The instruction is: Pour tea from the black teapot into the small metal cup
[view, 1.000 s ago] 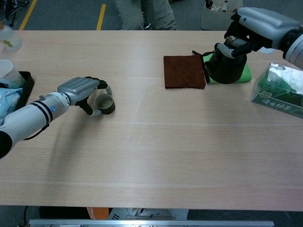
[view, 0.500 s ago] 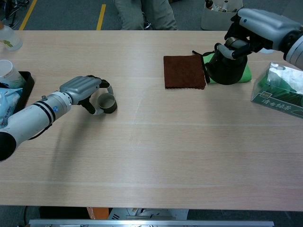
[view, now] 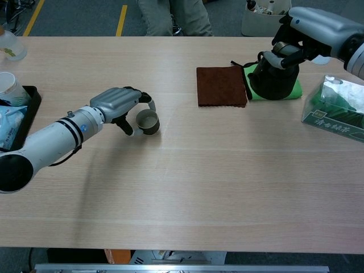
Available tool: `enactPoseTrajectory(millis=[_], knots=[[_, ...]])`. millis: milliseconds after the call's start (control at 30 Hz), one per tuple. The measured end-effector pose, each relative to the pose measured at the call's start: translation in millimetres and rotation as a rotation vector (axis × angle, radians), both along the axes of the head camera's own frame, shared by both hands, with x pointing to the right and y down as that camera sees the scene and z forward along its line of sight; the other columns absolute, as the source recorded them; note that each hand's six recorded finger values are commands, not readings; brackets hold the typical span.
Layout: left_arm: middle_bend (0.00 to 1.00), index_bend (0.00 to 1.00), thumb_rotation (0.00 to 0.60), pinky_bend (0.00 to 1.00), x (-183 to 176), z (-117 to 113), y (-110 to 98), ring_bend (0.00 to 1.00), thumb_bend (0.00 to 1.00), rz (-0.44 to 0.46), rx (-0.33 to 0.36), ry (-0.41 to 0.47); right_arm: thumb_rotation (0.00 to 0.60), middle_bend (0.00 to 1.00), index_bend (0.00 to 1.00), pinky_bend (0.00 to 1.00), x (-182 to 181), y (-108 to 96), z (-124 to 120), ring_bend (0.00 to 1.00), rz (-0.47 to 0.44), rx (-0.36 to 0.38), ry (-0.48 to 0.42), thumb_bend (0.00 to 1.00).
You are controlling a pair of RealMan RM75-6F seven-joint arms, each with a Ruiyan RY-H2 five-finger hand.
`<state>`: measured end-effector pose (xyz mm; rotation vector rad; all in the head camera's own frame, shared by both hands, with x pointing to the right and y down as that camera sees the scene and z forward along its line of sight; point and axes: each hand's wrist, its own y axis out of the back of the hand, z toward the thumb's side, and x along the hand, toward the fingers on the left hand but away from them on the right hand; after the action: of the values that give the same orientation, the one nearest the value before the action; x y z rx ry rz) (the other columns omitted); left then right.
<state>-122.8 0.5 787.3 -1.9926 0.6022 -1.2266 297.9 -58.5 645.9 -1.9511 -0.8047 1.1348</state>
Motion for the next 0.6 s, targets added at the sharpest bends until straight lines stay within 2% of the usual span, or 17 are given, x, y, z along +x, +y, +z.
enactPoseTrajectory(millis=[200,600], knots=[[0.21,0.40,0.600,0.08,23,-2,3,0.15,0.27,0.029,-0.001,0.012,0.504,0.91,0.98,0.09,3,-1,-1,0.95,0.007,0.002,-0.001,0.45],[0.21,0.40,0.600,0.08,55,9,11,0.14,0.27,0.048,-0.022,-0.003,0.504,0.91,0.98,0.09,10,-3,-4,0.95,0.018,0.004,0.003,0.45]])
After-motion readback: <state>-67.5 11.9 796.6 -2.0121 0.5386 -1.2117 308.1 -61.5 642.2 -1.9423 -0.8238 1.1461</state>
